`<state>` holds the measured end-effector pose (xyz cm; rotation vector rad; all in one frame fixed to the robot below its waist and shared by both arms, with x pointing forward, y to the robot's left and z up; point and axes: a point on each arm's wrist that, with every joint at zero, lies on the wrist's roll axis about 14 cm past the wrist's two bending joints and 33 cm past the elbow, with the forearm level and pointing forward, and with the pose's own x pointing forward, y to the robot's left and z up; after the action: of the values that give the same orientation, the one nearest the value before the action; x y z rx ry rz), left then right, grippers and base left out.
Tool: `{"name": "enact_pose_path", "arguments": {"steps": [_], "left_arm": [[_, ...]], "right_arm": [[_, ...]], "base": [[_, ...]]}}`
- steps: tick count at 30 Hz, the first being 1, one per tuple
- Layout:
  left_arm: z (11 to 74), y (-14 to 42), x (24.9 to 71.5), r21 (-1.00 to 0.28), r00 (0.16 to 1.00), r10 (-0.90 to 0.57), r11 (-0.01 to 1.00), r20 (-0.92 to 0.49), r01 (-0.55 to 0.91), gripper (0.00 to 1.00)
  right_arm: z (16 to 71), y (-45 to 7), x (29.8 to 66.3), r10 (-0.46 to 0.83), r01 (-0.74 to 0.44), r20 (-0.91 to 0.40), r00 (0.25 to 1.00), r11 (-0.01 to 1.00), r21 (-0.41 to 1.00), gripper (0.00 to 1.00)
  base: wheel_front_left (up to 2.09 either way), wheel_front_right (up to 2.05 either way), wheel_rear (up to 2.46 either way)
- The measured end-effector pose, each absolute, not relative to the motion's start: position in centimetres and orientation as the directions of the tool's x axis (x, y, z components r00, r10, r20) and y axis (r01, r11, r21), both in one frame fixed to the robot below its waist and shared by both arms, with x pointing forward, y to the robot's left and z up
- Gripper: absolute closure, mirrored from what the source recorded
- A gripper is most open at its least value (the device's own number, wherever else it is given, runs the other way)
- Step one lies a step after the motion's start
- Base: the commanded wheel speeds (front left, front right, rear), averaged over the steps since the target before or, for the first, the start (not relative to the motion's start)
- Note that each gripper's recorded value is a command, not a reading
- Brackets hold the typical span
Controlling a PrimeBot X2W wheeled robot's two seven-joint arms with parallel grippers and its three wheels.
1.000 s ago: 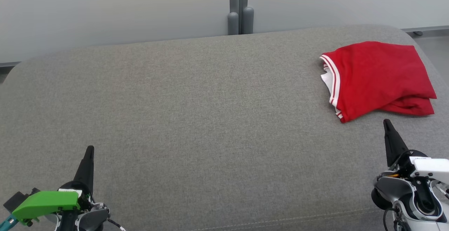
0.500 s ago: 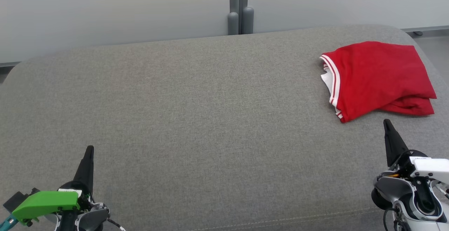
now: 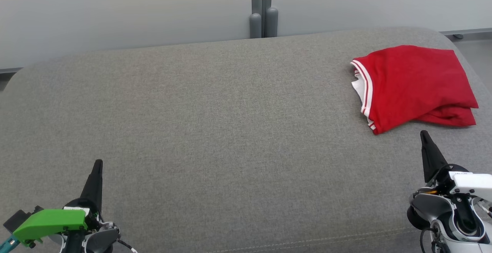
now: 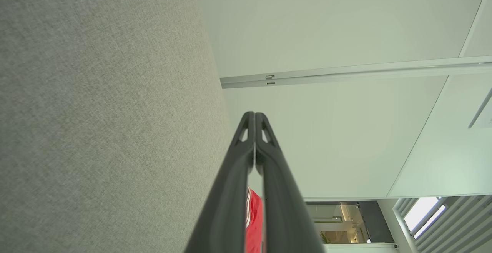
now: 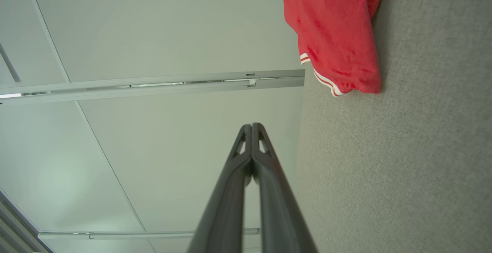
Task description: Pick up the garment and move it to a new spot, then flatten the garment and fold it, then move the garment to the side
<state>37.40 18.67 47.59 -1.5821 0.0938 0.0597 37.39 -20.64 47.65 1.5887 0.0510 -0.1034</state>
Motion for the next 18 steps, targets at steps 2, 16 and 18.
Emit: {"name": "enact_pose_path", "arguments": {"steps": [2, 16, 18], "left_arm": [[47.59, 18.67, 37.40, -0.995, 0.995, -0.022, -0.012, -0.097, -0.098, 1.00], [47.61, 18.66, 37.40, -0.995, 0.995, -0.024, -0.012, -0.096, -0.097, 1.00], [47.61, 18.66, 37.40, -0.995, 0.995, -0.024, -0.012, -0.097, -0.097, 1.00]], "right_arm": [[47.66, -20.65, 37.39, -0.032, 0.097, -0.098, 0.995, -0.021, 0.995, 1.00], [47.66, -20.67, 37.39, -0.033, 0.097, -0.098, 0.995, -0.022, 0.995, 1.00], [47.66, -20.68, 37.39, -0.033, 0.097, -0.098, 0.995, -0.022, 0.995, 1.00]], "base": [[0.00, 0.00, 0.00], [0.00, 0.00, 0.00], [0.00, 0.00, 0.00]]}}
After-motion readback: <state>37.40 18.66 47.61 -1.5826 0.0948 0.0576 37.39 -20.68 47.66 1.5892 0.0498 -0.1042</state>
